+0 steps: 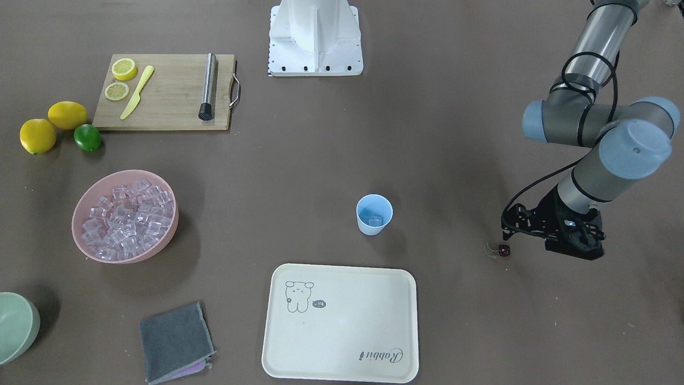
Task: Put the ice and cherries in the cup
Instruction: 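Lower the left gripper onto the dark cherry and grasp it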
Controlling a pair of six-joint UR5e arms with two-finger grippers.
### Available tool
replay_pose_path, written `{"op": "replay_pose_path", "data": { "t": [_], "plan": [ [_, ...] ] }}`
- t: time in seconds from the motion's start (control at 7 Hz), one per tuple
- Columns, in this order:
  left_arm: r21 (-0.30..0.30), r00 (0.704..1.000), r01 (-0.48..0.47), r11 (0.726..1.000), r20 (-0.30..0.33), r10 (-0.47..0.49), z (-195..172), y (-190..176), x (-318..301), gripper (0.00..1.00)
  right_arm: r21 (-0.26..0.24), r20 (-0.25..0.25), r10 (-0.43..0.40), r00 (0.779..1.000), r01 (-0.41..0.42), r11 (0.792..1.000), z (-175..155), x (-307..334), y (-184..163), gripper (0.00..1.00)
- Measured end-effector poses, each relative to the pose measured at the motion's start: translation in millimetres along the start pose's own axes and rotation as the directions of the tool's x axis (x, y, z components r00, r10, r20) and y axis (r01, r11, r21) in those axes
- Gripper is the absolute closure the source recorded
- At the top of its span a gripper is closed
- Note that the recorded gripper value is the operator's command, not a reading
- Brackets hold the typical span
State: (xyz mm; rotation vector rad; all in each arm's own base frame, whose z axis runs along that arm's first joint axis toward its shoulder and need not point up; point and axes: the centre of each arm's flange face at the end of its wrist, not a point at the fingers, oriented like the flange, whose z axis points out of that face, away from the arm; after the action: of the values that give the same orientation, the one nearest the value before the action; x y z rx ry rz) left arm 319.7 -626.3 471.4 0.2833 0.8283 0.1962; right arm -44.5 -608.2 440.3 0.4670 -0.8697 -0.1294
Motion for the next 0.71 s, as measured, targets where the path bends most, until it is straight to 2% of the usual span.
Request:
{"op": "replay_pose_path", "data": {
  "t": [0.29, 0.71],
  "plan": [
    [0.014, 0.999, -0.032, 0.999, 0.031, 0.032, 34, 9, 3, 0.12, 0.003, -0.003, -0.002, 1.0, 0.002, 1.0, -2, 0, 5, 0.0],
    [0.028, 0.998, -0.05, 0.998, 0.026, 0.05, 35, 1, 18, 0.27, 0.002, -0.005, -0.001, 1.0, 0.001, 1.0, -2, 1, 7, 0.0]
  ]
}}
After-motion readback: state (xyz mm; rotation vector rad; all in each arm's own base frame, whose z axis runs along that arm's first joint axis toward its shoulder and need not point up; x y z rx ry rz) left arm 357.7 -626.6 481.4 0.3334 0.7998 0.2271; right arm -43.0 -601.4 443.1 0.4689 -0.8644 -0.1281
